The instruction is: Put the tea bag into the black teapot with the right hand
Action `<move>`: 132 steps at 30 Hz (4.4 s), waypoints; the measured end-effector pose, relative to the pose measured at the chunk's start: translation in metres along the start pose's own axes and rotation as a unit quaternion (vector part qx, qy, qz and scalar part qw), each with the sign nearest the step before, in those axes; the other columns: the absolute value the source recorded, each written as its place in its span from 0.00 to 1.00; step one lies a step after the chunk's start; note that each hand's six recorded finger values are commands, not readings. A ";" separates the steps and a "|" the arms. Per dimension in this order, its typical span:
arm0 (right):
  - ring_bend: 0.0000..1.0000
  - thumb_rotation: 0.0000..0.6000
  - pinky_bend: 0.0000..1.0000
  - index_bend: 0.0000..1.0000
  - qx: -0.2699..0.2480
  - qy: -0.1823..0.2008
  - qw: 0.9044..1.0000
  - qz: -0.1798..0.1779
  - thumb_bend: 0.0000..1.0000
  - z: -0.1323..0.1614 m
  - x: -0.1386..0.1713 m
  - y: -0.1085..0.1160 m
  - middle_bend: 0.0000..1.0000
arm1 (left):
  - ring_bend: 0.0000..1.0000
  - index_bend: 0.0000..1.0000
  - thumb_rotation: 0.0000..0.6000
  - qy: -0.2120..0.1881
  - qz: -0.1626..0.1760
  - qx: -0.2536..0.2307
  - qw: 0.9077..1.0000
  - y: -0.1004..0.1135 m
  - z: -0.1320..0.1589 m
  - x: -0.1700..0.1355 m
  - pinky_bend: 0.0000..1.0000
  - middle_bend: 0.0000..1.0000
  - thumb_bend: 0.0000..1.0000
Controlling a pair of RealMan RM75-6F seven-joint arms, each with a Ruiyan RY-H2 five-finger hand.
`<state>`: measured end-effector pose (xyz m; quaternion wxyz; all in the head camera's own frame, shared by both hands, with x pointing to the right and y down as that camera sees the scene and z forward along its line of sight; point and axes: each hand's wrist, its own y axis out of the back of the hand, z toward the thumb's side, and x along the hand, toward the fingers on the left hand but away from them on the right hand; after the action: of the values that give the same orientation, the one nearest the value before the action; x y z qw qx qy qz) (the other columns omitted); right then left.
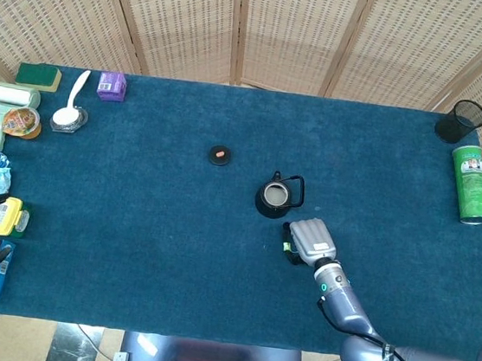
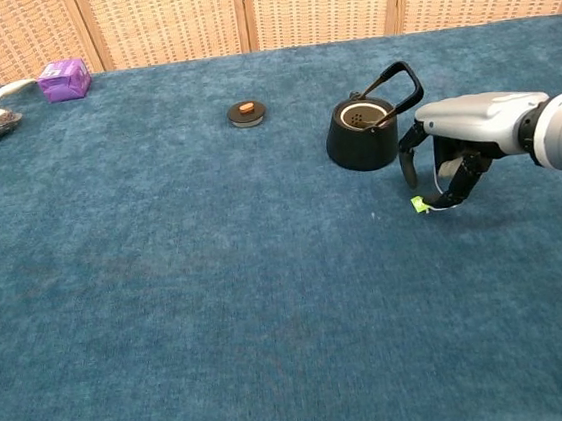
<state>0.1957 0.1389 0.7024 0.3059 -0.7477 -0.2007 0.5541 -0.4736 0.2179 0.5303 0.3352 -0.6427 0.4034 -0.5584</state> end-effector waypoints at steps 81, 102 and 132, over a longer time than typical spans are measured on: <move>1.00 1.00 1.00 0.59 0.008 -0.043 0.999 0.025 0.46 -0.001 -0.017 -0.007 1.00 | 0.08 0.12 1.00 0.011 -0.003 -0.001 1.000 -0.003 -0.011 -0.004 0.15 0.21 0.26; 1.00 1.00 1.00 0.65 -0.024 -0.043 0.999 -0.009 0.47 -0.010 0.003 0.019 1.00 | 0.08 0.12 1.00 0.006 0.000 -0.002 1.000 -0.002 -0.008 -0.005 0.15 0.21 0.26; 1.00 1.00 1.00 0.66 -0.126 0.004 0.984 -0.125 0.48 -0.007 0.044 0.149 1.00 | 0.08 0.12 1.00 0.006 -0.012 -0.020 1.000 -0.011 -0.005 -0.024 0.15 0.21 0.26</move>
<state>0.2101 0.0556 0.5714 0.2769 -0.7513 -0.3598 0.4789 -0.4780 0.2441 0.5304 0.3129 -0.6507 0.4091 -0.5580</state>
